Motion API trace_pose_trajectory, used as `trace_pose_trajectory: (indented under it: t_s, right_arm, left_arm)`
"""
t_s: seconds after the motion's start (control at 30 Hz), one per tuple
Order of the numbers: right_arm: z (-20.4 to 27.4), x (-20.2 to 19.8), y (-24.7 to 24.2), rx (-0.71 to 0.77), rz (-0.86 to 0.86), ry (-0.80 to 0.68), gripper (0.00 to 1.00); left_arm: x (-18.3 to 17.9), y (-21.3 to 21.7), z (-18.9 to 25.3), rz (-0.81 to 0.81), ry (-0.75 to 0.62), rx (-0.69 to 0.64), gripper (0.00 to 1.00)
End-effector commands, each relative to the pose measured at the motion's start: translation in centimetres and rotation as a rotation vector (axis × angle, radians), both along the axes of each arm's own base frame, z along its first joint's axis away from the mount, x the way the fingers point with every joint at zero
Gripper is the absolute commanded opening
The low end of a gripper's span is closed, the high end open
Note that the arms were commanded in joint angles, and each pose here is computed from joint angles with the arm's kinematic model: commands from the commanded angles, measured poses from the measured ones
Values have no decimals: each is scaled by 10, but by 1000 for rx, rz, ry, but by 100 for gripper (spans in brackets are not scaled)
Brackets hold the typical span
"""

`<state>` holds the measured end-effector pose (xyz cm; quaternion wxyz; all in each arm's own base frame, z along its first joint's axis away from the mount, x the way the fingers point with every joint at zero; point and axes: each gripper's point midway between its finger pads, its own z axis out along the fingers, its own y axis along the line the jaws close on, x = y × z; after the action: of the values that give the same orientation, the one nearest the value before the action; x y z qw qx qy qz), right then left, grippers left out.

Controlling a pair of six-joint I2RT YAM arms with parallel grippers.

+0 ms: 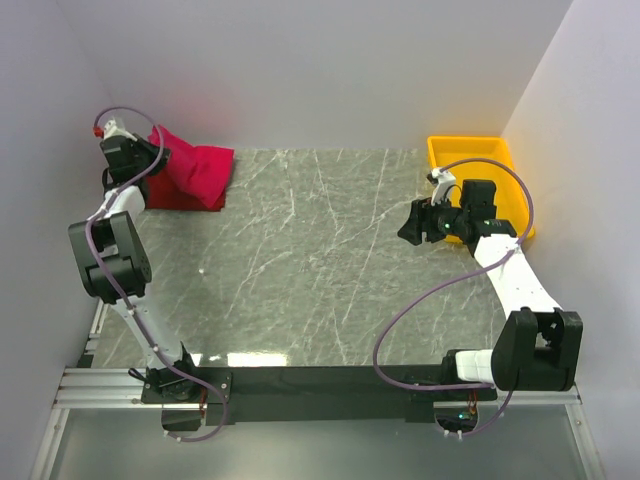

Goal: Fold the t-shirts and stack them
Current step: Neatly place the folded tshirt to the corner

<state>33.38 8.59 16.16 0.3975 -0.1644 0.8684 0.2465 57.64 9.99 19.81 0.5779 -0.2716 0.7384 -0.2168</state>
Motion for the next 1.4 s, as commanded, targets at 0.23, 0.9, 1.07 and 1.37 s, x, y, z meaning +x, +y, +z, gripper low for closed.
trace_pose_trajectory:
  t_s: [0.23, 0.9, 1.07, 1.37]
  right_arm:
    - [10, 10, -3, -3, -10, -47, 71]
    - [8, 9, -3, 0, -6, -42, 71]
    - [11, 10, -1, 9, 2, -48, 71]
    - [14, 10, 1, 22, 9, -57, 71]
  left_arm:
    - [-24, 39, 13, 151, -60, 28, 1]
    - [-55, 82, -42, 337, 182, 94, 39]
    - [-72, 91, 13, 405, 119, 164, 73]
    - [-95, 45, 16, 289, 144, -46, 70]
